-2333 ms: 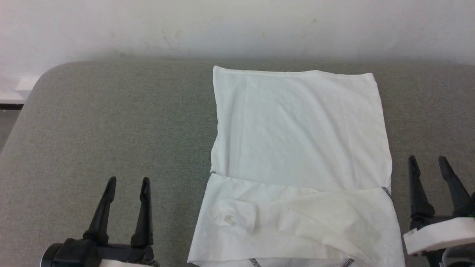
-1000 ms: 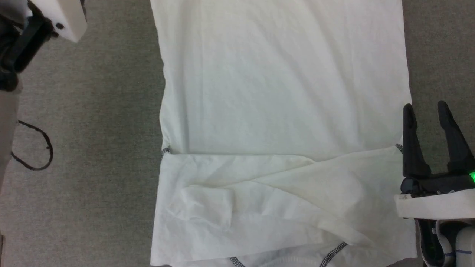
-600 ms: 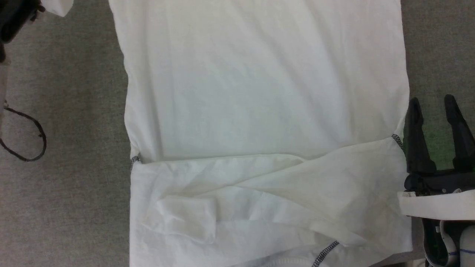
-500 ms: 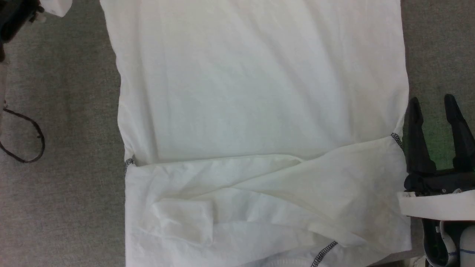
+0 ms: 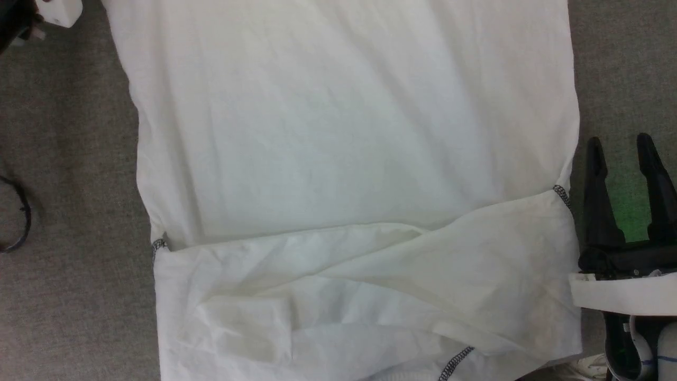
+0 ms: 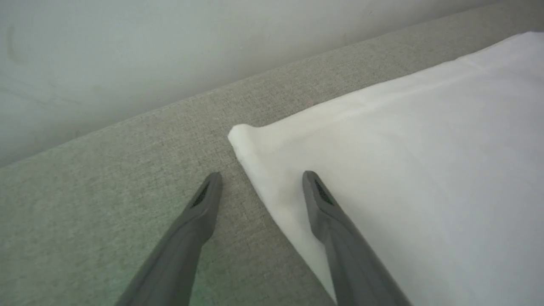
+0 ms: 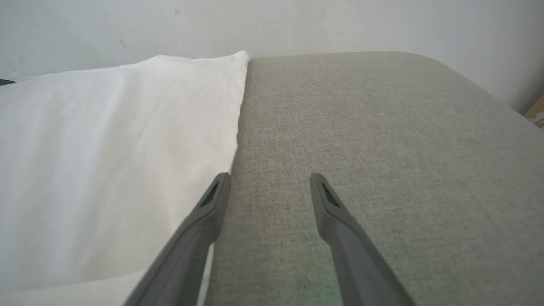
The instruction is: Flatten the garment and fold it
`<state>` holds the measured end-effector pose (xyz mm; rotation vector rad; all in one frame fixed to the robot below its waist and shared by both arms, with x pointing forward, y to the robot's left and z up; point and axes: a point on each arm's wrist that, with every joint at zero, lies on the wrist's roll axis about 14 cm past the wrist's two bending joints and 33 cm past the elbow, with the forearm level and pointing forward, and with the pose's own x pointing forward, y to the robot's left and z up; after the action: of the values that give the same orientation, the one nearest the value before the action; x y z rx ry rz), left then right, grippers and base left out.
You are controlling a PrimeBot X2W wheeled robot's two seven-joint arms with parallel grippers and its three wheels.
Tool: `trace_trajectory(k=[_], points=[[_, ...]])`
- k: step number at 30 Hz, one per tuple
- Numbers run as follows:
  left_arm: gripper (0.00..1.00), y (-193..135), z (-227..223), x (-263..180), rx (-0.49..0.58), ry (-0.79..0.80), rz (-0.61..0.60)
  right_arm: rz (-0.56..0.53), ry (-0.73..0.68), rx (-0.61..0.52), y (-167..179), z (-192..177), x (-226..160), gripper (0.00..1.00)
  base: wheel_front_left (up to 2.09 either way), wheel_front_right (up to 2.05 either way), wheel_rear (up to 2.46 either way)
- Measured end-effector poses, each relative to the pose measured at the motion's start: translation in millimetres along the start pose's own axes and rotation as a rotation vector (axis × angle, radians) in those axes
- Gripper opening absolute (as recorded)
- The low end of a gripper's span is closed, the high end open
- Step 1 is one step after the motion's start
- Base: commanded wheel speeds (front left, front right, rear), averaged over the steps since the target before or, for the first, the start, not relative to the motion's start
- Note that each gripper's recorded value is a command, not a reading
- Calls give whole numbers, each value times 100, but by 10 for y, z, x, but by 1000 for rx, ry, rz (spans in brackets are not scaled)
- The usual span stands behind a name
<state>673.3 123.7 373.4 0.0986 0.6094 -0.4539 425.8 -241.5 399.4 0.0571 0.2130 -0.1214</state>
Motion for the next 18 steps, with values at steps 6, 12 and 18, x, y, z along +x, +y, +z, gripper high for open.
trace_trajectory(k=[6, 12, 18], points=[[0, -67, -2, -12, -51, 28, -41, 4, 0, -1, 14, -5, 16, 100, 0, 0, 0], [0, -82, 30, -117, -65, -9, -42, 38, -125, -67, 109, 474, 182, 100, 0, 0, 0], [0, -186, 119, -253, -69, -49, -56, 104, -366, -155, 426, 1531, 406, 100, 0, 0, 0]])
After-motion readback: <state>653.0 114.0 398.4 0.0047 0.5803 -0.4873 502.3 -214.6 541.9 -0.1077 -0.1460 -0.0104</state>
